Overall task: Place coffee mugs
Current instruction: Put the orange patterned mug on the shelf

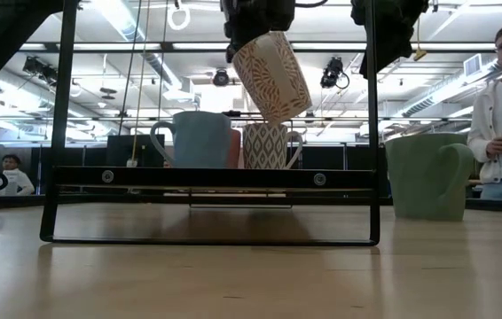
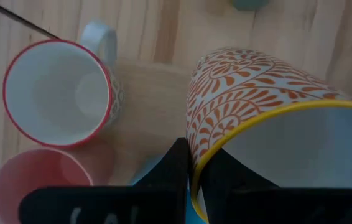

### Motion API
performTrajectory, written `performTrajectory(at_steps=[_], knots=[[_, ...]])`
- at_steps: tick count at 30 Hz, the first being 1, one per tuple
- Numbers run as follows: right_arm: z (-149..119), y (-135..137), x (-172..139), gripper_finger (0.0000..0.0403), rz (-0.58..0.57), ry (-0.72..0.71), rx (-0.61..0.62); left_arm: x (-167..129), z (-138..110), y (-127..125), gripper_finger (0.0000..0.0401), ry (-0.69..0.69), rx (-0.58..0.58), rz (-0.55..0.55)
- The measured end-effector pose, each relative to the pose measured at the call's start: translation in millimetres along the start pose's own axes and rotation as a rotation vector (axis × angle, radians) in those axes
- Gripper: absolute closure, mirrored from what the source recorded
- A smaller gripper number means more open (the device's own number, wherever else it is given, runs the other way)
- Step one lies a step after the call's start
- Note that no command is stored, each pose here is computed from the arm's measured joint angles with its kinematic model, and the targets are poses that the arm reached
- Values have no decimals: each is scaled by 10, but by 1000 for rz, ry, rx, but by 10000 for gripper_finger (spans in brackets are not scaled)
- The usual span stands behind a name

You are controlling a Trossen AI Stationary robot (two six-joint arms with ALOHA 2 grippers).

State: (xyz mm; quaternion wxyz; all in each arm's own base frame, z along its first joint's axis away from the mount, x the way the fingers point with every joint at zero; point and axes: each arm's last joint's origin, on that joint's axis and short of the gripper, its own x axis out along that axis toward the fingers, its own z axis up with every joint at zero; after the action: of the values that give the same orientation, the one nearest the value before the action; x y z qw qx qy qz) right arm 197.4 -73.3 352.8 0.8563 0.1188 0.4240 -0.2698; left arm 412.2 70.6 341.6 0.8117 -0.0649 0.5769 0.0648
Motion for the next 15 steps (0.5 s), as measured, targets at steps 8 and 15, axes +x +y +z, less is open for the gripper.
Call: performTrajectory(at_steps=[8,15], knots=[[0,0,0,268,0,0,0,76,11,3,373,20,-25,1],[0,2,0,268,2,0,0,365,52,31,370,89,-29,6]])
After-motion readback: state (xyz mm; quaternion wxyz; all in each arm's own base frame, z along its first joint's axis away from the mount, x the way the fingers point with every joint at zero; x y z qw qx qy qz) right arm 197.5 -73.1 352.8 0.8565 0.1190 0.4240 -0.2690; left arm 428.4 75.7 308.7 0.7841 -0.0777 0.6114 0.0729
